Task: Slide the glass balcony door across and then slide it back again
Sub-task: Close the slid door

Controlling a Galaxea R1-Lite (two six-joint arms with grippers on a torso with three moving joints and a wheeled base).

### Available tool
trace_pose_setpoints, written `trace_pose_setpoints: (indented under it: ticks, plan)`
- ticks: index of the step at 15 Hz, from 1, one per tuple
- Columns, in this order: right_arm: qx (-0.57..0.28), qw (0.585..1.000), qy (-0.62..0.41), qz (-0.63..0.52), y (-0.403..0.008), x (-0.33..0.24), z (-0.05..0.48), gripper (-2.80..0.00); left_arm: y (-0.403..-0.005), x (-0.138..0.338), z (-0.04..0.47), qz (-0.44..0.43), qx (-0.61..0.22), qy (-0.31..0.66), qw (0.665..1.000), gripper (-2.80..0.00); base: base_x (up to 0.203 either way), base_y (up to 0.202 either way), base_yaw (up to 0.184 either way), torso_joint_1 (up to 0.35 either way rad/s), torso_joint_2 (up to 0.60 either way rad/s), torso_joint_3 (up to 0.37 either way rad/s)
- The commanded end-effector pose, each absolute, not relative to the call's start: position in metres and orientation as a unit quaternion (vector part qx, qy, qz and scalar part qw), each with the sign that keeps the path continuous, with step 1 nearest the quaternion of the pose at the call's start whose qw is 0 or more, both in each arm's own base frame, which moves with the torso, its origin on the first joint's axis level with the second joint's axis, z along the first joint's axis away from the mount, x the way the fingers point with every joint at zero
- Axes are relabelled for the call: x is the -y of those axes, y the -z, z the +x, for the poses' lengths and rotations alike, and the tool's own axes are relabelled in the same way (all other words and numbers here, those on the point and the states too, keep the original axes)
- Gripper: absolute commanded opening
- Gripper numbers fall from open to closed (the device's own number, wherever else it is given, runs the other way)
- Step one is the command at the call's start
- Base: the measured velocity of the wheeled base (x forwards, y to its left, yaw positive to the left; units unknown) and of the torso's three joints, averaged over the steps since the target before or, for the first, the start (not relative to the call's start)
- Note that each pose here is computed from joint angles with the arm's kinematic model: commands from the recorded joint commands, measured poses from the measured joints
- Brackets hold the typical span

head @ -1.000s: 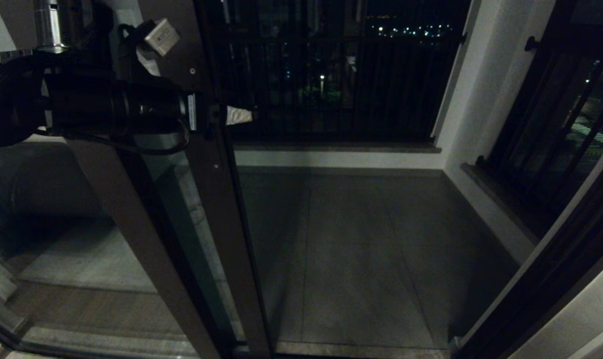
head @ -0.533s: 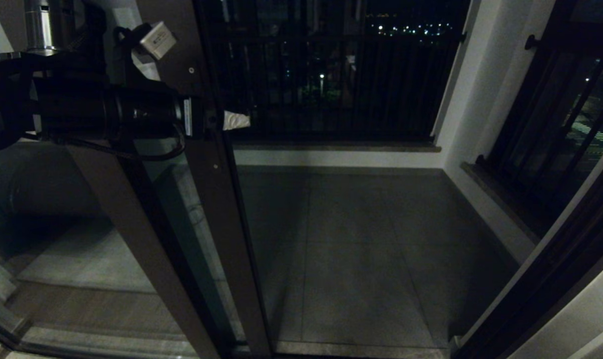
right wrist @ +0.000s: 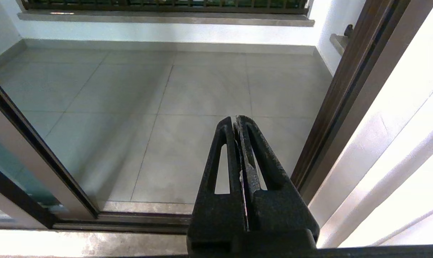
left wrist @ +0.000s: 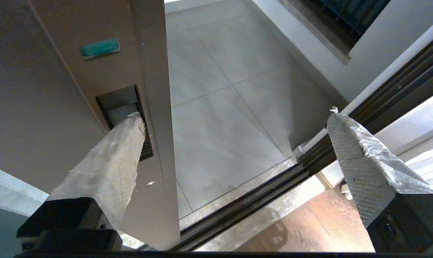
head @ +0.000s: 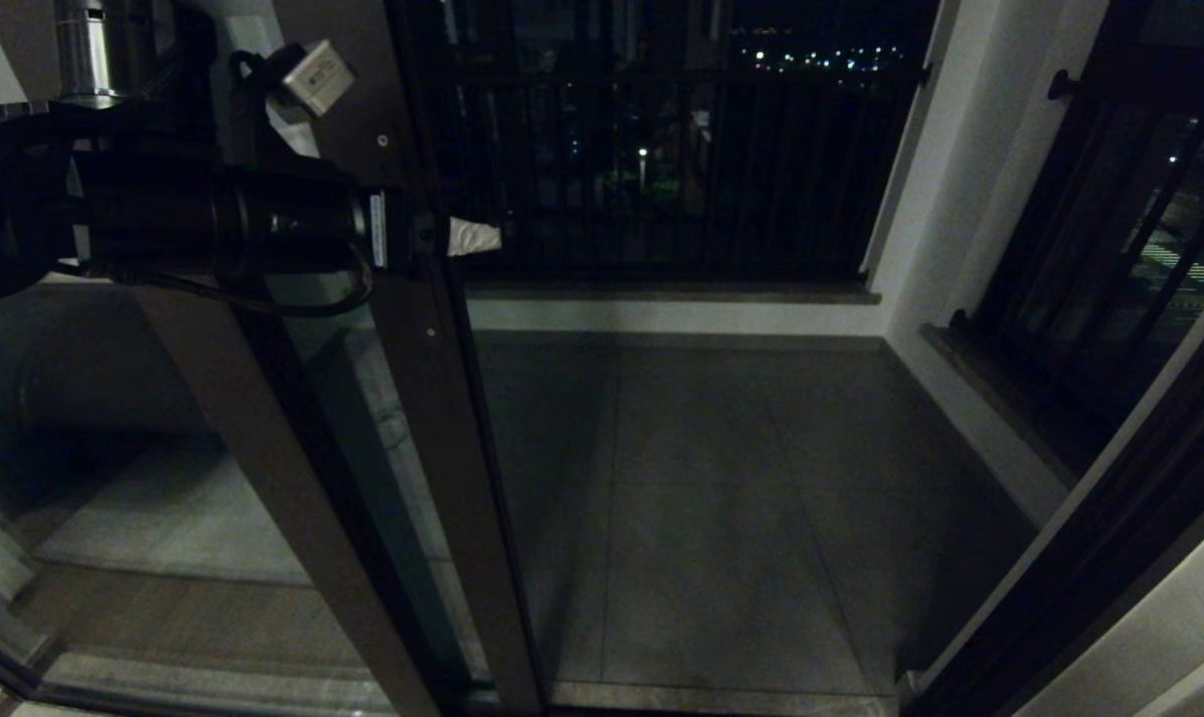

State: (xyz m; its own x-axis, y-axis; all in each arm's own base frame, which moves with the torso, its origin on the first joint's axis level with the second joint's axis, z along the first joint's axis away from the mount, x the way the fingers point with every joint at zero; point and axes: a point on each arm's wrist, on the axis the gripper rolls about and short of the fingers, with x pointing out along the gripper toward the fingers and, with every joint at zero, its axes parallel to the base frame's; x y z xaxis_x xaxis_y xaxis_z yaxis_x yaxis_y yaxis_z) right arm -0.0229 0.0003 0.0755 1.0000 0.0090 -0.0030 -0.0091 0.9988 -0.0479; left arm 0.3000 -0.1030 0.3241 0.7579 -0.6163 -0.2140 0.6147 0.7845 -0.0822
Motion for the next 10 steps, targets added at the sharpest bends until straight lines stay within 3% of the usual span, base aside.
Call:
trace_pose_setpoints:
  ticks: [1, 10]
  plan:
    - [-0.002, 1.0, -0.005, -0.025, -0.075, 0.0, -0.023, -2.8, -0.324, 0.105, 0.3, -0.003, -0.116, 0.332, 0.936, 0.0, 0.0, 0.0, 0.0, 0.0, 0.0, 0.0]
    - [-0.002, 1.0, -0.005, -0.025, -0.075, 0.0, -0.023, -2.8, -0.323, 0.115, 0.301, -0.002, -0.117, 0.345, 0.931, 0.0, 0.0, 0.0, 0.0, 0.0, 0.0, 0.0]
